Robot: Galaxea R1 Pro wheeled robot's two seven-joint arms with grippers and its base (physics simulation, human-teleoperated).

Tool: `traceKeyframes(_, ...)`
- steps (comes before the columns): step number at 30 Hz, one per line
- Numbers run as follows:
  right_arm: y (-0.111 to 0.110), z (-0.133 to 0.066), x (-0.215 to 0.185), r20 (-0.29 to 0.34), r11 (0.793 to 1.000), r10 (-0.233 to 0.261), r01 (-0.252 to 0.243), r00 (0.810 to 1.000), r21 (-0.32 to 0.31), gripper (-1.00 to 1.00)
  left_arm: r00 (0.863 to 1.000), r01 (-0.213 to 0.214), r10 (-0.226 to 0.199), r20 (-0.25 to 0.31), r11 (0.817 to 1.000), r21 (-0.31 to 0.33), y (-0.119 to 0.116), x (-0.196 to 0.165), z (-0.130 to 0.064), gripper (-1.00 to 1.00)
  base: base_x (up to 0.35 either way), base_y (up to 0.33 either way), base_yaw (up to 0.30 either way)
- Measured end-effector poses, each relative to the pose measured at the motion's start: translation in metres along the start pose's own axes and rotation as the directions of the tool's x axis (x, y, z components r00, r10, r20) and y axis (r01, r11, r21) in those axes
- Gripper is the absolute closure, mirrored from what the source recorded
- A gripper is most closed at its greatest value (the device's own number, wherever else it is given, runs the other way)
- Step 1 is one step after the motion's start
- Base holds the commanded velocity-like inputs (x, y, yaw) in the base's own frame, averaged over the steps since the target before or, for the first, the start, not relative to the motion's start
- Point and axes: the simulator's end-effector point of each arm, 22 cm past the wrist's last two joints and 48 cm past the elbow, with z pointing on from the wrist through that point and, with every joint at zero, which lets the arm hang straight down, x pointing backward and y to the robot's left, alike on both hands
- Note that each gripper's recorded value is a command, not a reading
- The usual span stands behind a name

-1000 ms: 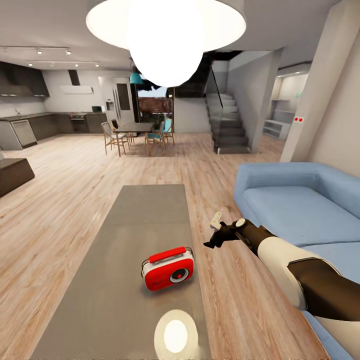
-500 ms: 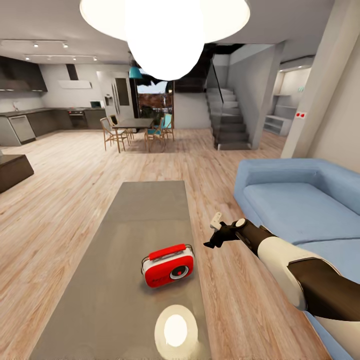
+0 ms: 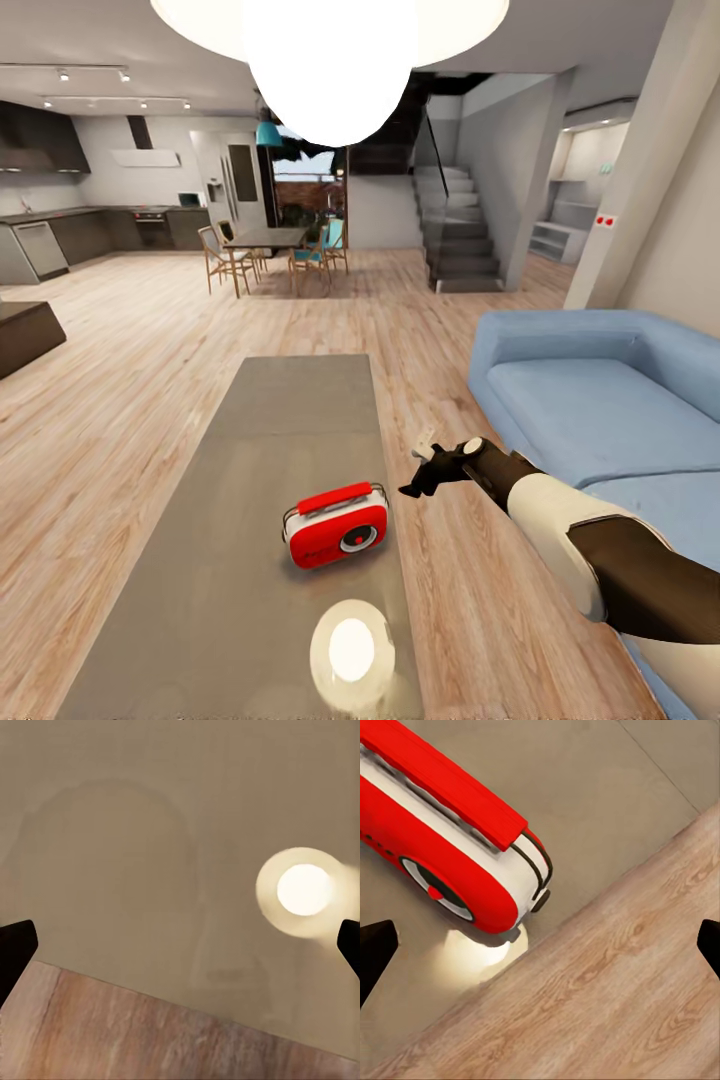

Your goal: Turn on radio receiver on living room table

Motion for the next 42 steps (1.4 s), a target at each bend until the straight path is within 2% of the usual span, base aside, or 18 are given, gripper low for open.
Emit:
traceKeyframes(5,0.003,0.003,-0.007,0.014,1.000,-0.005,0.005,1.000,-0.011,-1.00,1.000,-0.003,0.003,-0.008,1.000,-0.002,0.001,0.003,0.000,-1.00,0.000,0.000,0.000)
traceKeyframes(8,0.012,0.010,-0.025,0.033,1.000,-0.017,0.018,0.999,-0.018,-1.00,1.000,-0.004,0.004,-0.012,1.000,-0.004,0.002,0.005,0.000,-1.00,0.000,0.000,0.000)
traceKeyframes(18,0.035,0.028,-0.041,0.042,0.999,-0.025,0.027,0.999,-0.042,-1.00,1.000,-0.009,0.009,-0.028,1.000,-0.006,0.003,0.012,0.000,-1.00,0.000,0.000,0.000)
traceKeyframes(27,0.039,0.046,-0.054,0.010,0.999,-0.004,0.003,1.000,0.043,-1.00,0.999,-0.013,0.013,-0.042,1.000,-0.008,0.004,0.018,0.001,-1.00,0.000,0.000,0.000)
traceKeyframes(30,0.031,0.048,-0.048,-0.008,0.997,0.008,-0.008,1.000,0.081,-1.00,0.999,-0.015,0.014,-0.046,1.000,-0.009,0.004,0.020,0.001,-1.00,0.000,0.000,0.000)
traceKeyframes(42,0.030,0.057,-0.035,-0.036,0.996,0.026,-0.023,0.999,0.090,-1.00,0.998,-0.021,0.020,-0.064,1.000,-0.012,0.006,0.029,0.000,-1.00,0.000,0.000,0.000)
